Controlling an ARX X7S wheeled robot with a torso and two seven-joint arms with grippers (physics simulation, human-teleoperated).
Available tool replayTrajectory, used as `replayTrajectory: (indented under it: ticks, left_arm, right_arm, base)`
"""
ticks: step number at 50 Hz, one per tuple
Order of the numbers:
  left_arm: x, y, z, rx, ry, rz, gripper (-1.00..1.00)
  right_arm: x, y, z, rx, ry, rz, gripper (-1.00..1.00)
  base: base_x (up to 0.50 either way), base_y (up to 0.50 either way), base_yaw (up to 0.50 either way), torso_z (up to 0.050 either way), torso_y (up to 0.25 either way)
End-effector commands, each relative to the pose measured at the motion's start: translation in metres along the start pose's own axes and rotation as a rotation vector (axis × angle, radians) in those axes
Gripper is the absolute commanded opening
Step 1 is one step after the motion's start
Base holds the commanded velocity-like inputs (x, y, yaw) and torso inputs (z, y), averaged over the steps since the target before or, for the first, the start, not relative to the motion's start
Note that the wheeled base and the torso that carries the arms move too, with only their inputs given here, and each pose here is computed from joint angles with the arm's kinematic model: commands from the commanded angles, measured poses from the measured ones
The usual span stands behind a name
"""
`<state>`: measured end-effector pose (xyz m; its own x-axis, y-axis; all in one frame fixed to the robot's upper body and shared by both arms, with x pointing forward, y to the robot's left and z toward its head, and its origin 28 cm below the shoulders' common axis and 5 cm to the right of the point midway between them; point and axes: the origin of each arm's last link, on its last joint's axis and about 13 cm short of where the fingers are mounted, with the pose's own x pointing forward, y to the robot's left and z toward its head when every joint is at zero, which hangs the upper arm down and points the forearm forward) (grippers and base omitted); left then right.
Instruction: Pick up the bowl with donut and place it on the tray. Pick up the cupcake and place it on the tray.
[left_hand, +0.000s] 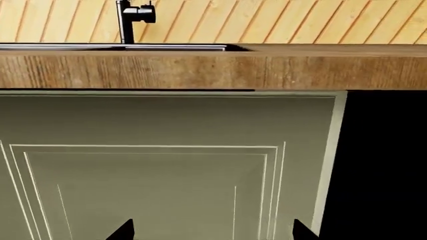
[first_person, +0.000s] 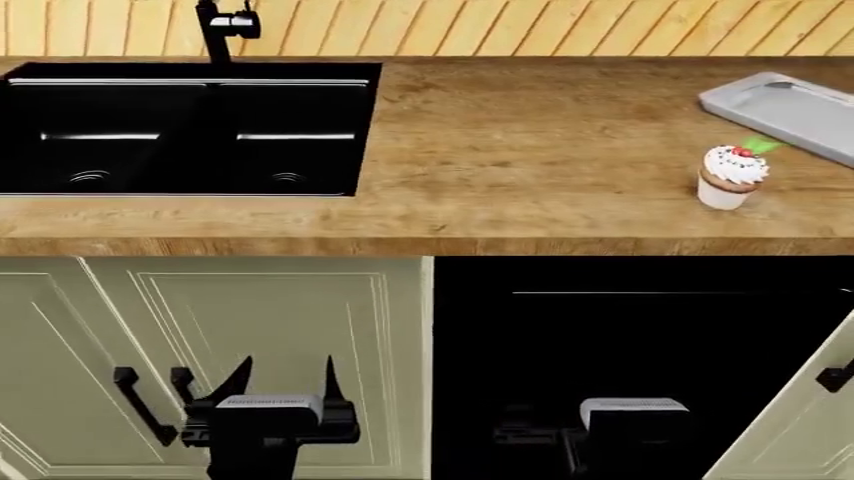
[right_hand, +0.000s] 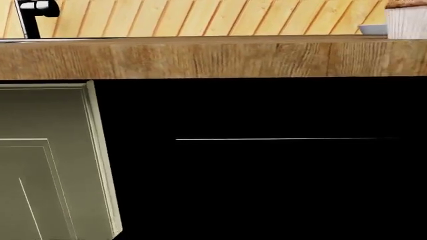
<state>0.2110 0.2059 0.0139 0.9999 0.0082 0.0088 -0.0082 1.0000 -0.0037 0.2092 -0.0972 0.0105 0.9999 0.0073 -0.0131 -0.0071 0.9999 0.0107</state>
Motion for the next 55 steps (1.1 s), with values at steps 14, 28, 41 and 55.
replayTrajectory:
  ticks: [14,28,41,55]
  left_arm:
    - [-0.002,-0.001,0.001,-0.001,-0.004,-0.024,1.0]
    - [-0.002,-0.001,0.002,-0.013,-0.008,-0.031,1.0]
    - [-0.001,0.0,0.0,-0.016,-0.011,-0.034,1.0]
    - [-0.002,0.0,0.001,-0.025,-0.017,-0.027,1.0]
  right_arm:
    - [-0.004,0.0,0.002,-0.002,0.002,0.005,1.0]
    - [-0.001,-0.001,0.007,-0.002,0.011,0.007,1.0]
    - [0.002,-0.001,0.011,-0.005,0.01,0.014,1.0]
    - [0.0,-0.001,0.008,0.007,0.013,0.009,1.0]
  base:
    - [-0.01,-0.5,0.0,0.0,0.0]
    - [-0.01,-0.5,0.0,0.0,0.0]
    - [-0.01,-0.5,0.0,0.0,0.0]
    - [-0.01,-0.5,0.0,0.0,0.0]
